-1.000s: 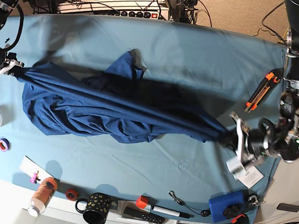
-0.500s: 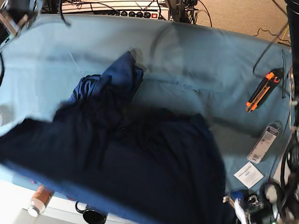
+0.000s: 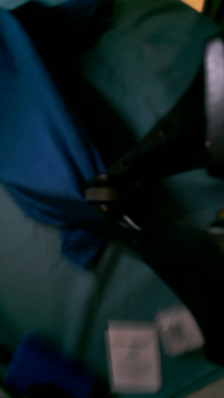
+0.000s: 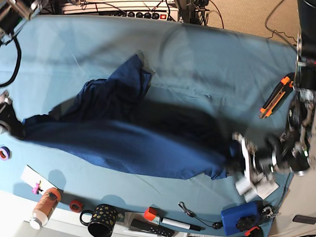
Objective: Layout the t-shirt on the table in an organized manner, then fold the t-shirt properly
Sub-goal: 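Lift and lay the shirt flat with both grippers, stretching it, then release the shirt with the left gripper and move it to the bunched sleeve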
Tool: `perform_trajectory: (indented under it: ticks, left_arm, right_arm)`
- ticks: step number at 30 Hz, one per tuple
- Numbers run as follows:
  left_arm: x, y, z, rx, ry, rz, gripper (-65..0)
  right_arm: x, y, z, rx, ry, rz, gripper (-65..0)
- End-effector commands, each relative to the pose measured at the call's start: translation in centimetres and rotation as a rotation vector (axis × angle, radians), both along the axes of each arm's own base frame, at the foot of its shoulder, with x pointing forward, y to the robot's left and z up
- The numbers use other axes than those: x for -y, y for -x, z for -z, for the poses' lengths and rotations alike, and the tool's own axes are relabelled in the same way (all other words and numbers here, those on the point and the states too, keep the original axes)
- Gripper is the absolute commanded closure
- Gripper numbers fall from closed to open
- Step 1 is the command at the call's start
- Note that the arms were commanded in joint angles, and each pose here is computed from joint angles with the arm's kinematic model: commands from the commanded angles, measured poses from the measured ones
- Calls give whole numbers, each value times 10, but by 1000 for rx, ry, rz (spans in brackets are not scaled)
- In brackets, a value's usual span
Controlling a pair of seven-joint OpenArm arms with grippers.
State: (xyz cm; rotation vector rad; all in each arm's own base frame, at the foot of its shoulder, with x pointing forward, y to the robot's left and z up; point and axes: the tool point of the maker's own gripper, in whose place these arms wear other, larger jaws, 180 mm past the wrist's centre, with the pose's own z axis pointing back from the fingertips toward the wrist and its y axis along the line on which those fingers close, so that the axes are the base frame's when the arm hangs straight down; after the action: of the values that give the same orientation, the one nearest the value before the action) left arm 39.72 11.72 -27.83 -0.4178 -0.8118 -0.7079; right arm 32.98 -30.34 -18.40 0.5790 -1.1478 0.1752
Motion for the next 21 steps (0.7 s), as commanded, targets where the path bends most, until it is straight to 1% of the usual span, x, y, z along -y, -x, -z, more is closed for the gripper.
perform_trajectory:
  ticks: [1,5,9,14,17,21]
  left_arm:
    - [-5,-2,-8,24,6,-7,0]
    - [-7,24,27,-78,-13,-6,0]
    - [-9,44,51,-151,-32,-3,0]
    - [-16,56,69,-196,-69,-28,0]
    - [-24,57,76,-206,-112,-53,0]
    - [-30,58,78,-212,-135,-62,0]
  right_arm:
    - [3,0,-21,68,-3,-3,0]
    - [3,13,3,-8,-4,-4,0]
    - [3,26,23,-71,-5,-4,0]
    - [3,41,43,-140,-5,-4,0]
    - [3,48,52,-172,-5,-3,0]
    - [8,58,70,-237,35,14,0]
